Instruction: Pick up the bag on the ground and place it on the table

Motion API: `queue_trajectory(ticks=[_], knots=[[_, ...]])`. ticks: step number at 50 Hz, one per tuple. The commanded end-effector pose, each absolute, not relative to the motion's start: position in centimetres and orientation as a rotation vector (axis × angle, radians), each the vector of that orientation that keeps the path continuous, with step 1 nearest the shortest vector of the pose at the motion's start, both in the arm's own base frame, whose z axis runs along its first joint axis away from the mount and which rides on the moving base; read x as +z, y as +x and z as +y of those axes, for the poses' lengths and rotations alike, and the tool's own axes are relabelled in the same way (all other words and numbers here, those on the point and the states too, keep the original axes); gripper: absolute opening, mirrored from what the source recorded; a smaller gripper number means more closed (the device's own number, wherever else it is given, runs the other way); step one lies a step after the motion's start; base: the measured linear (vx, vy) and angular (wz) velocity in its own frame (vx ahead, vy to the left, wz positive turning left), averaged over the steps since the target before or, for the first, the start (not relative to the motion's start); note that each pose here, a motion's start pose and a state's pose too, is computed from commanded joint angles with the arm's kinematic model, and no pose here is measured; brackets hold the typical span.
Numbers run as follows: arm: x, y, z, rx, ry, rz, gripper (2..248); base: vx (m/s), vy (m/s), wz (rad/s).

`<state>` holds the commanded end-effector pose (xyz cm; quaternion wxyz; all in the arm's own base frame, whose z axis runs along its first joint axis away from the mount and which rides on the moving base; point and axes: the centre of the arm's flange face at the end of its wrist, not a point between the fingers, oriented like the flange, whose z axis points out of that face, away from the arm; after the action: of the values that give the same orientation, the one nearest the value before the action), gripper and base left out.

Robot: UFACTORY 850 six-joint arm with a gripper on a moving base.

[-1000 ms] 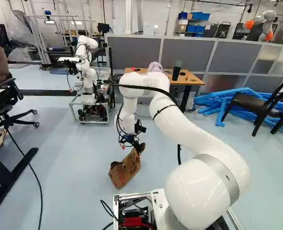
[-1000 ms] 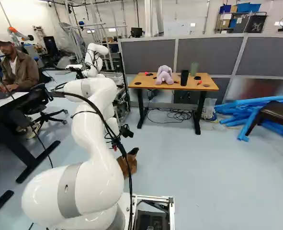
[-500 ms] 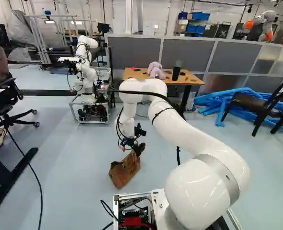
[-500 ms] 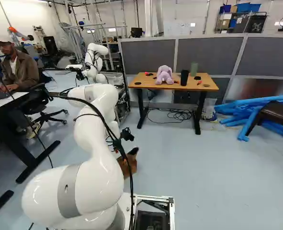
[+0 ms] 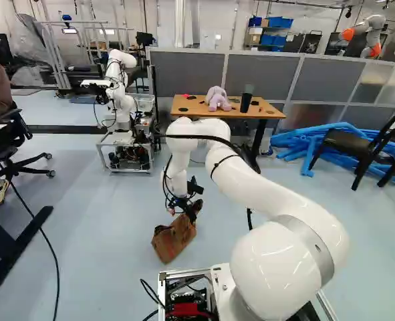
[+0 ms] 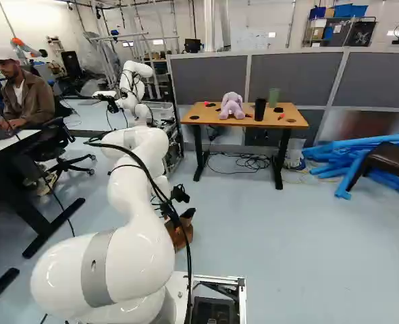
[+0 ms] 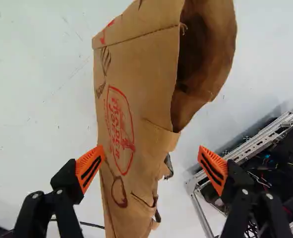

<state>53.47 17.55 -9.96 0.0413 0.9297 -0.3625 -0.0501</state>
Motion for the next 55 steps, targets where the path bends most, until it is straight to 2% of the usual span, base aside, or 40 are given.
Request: queue_trajectory(ticks=[49,54,55], knots=[[-17.2,53.3,17.5,-0.157,2.845,-1.109,247,0.0,0.0,0.0],[-17.5,53.3,17.5,-0.156,2.845,-1.109,242,0.0,0.0,0.0],[-17.5,53.3,17.5,-0.156,2.845,-1.109,206,0.0,0.0,0.0]])
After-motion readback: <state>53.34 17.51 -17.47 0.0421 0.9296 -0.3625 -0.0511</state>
